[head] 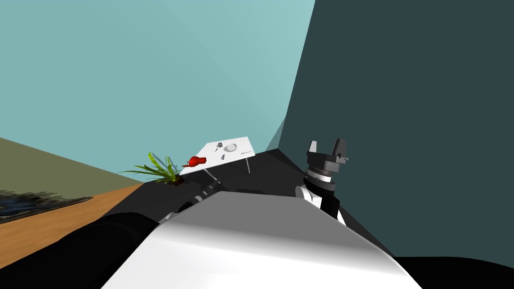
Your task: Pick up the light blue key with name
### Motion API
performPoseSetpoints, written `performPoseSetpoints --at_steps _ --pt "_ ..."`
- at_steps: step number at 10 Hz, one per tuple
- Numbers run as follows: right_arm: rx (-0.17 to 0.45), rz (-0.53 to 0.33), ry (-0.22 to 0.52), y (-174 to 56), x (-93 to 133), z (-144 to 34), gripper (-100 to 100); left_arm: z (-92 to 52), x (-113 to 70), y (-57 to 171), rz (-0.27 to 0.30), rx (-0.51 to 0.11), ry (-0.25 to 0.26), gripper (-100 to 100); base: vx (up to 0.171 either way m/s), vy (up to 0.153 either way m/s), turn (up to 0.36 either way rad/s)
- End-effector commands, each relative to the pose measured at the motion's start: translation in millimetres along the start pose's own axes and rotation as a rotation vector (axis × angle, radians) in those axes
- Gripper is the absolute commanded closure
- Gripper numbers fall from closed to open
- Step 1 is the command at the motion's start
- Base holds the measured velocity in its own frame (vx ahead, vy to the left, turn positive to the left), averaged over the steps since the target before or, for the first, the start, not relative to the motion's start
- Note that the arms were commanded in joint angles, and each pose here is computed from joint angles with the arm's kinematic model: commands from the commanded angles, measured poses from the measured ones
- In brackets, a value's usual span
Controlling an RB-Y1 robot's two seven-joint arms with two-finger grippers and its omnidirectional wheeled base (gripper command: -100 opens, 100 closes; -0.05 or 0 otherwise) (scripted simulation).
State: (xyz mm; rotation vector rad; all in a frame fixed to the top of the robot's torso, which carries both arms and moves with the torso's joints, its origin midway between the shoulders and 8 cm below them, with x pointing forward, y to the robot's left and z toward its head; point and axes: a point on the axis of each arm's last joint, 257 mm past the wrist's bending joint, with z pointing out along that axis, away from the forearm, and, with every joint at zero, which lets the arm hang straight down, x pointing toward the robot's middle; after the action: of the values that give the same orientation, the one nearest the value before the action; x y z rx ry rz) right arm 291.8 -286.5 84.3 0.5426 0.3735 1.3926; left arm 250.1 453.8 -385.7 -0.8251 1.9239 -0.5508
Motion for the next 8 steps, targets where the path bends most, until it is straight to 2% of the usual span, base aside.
performPoseSetpoints --at_steps 1,4,7,8 --pt "0.0 0.0 0.0 0.0 0.0 0.0 0 0.3 -0.5 10.2 0.002 -0.018 0.004 -100 0.01 -0.017 0.006" --pt "0.0 0.0 0.0 0.0 0.0 0.0 0 -14.5 -7.8 60.3 0.048 -0.13 0.046 -100 0.025 -0.043 -0.109" --pt "0.0 0.0 0.0 0.0 0.0 0.0 0 -27.1 -13.2 93.2 0.067 -0.205 0.062 -100 0.036 -0.041 -0.086" --pt "0.0 0.0 0.0 0.0 0.0 0.0 0 -27.4 -13.2 94.0 0.067 -0.207 0.062 -100 0.014 -0.011 0.003"
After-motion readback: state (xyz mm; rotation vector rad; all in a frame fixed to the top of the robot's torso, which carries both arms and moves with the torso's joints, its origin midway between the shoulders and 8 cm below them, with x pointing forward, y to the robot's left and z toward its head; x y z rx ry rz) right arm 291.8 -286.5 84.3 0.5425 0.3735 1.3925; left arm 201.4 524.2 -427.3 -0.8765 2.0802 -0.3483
